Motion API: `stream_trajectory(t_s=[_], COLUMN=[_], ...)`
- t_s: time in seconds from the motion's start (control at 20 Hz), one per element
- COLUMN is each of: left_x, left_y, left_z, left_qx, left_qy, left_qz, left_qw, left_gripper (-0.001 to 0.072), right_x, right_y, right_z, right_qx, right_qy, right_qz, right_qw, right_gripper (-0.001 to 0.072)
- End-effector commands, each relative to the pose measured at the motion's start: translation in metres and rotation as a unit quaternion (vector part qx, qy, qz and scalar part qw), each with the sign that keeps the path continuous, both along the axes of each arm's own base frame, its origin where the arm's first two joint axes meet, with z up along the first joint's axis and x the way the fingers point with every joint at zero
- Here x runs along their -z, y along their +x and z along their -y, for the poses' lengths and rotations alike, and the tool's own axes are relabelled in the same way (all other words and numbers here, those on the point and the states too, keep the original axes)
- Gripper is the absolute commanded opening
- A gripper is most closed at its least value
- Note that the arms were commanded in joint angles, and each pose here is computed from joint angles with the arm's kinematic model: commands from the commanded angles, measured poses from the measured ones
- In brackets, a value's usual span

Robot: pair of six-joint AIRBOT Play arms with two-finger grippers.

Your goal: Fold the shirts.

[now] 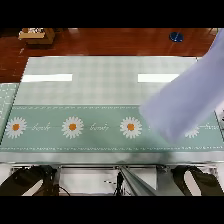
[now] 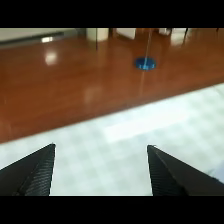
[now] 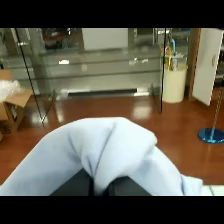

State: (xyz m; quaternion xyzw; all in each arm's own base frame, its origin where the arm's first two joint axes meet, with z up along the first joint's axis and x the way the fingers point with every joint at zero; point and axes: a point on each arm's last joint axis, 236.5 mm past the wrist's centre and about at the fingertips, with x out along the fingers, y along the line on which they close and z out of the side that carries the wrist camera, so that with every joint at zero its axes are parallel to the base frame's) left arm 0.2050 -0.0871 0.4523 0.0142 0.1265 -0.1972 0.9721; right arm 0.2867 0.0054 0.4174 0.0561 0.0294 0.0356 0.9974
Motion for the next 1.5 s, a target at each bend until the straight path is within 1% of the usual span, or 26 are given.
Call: stream_trajectory(t_s=[0.0, 0.1, 0.2, 0.25, 0.3, 0.4, 0.55, 0.7, 0.8, 0.85, 0.9, 0.95, 1.0, 1.05, 1.15, 1.2, 1.25, 1.35, 1.45], left_x=[0.039, 0.056, 0.072, 0.081, 0.09, 0.105, 0.118, 0.124, 0.127, 0.129, 0.132, 0.136, 0.141, 0.147, 0.165, 0.175, 0.188, 0.22, 0.261], left_y=[-0.013, -0.006, 0.0, 0.004, 0.006, 0.011, 0.014, 0.015, 0.016, 0.016, 0.017, 0.018, 0.019, 0.02, 0.023, 0.025, 0.027, 0.029, 0.03], left_z=[-0.008, -0.005, -0.002, -0.001, 0.001, 0.003, 0.004, 0.005, 0.005, 0.005, 0.006, 0.006, 0.006, 0.007, 0.006, 0.004, 0.002, 0.001, 0.002], left_qx=[-0.01, -0.012, -0.012, -0.013, -0.013, -0.013, -0.013, -0.014, -0.014, -0.014, -0.014, -0.014, -0.014, -0.015, -0.018, -0.023, -0.028, -0.031, -0.03], left_qy=[0.02, 0.028, 0.039, 0.045, 0.05, 0.059, 0.068, 0.071, 0.073, 0.075, 0.076, 0.079, 0.082, 0.086, 0.099, 0.108, 0.118, 0.138, 0.159], left_qz=[-0.078, -0.103, -0.124, -0.136, -0.147, -0.165, -0.182, -0.189, -0.193, -0.195, -0.199, -0.203, -0.209, -0.217, -0.236, -0.247, -0.261, -0.296, -0.335], left_qw=[0.997, 0.994, 0.991, 0.99, 0.988, 0.984, 0.981, 0.979, 0.978, 0.978, 0.977, 0.976, 0.974, 0.972, 0.966, 0.963, 0.958, 0.945, 0.928], left_gripper=[0.0673, 0.0672, 0.0672, 0.0673, 0.0673, 0.0673, 0.0673, 0.0673, 0.0673, 0.0673, 0.0673, 0.0673, 0.0673, 0.0673, 0.0673, 0.0673, 0.0673, 0.0673, 0.0673], right_x=[0.036, 0.064, 0.097, 0.116, 0.138, 0.187, 0.252, 0.309, 0.347, 0.362, 0.374, 0.379, 0.378, 0.372, 0.352, 0.338, 0.325, 0.297, 0.273], right_y=[0.012, 0.022, 0.027, 0.029, 0.03, 0.035, 0.033, 0.011, -0.007, -0.011, -0.01, -0.006, 0.003, 0.015, 0.047, 0.064, 0.077, 0.094, 0.088], right_z=[-0.018, -0.042, -0.075, -0.089, -0.102, -0.137, -0.231, -0.353, -0.409, -0.424, -0.43, -0.427, -0.417, -0.401, -0.343, -0.3, -0.254, -0.14, -0.019], right_qx=[-0.044, -0.104, -0.184, -0.212, -0.231, -0.259, -0.324, -0.404, -0.431, -0.435, -0.433, -0.426, -0.417, -0.403, -0.357, -0.32, -0.279, -0.163, -0.027], right_qy=[0.028, 0.05, 0.094, 0.094, 0.08, 0.031, -0.044, -0.066, -0.075, -0.079, -0.079, -0.077, -0.076, -0.071, -0.08, -0.092, -0.107, -0.157, -0.206], right_qz=[-0.075, -0.133, -0.21, -0.249, -0.289, -0.367, -0.425, -0.427, -0.425, -0.426, -0.43, -0.436, -0.44, -0.444, -0.448, -0.447, -0.448, -0.449, -0.464], right_qw=[0.996, 0.984, 0.956, 0.94, 0.926, 0.893, 0.844, 0.806, 0.793, 0.789, 0.788, 0.789, 0.792, 0.797, 0.816, 0.83, 0.843, 0.864, 0.861], right_gripper=[0.0036, 0.0035, 0.0035, 0.0035, 0.0035, 0.0035, 0.0035, 0.0036, 0.0037, 0.0041, 0.0161, 0.0316, 0.04, 0.0437, 0.0438, 0.0456, 0.046, 0.046, 0.046])
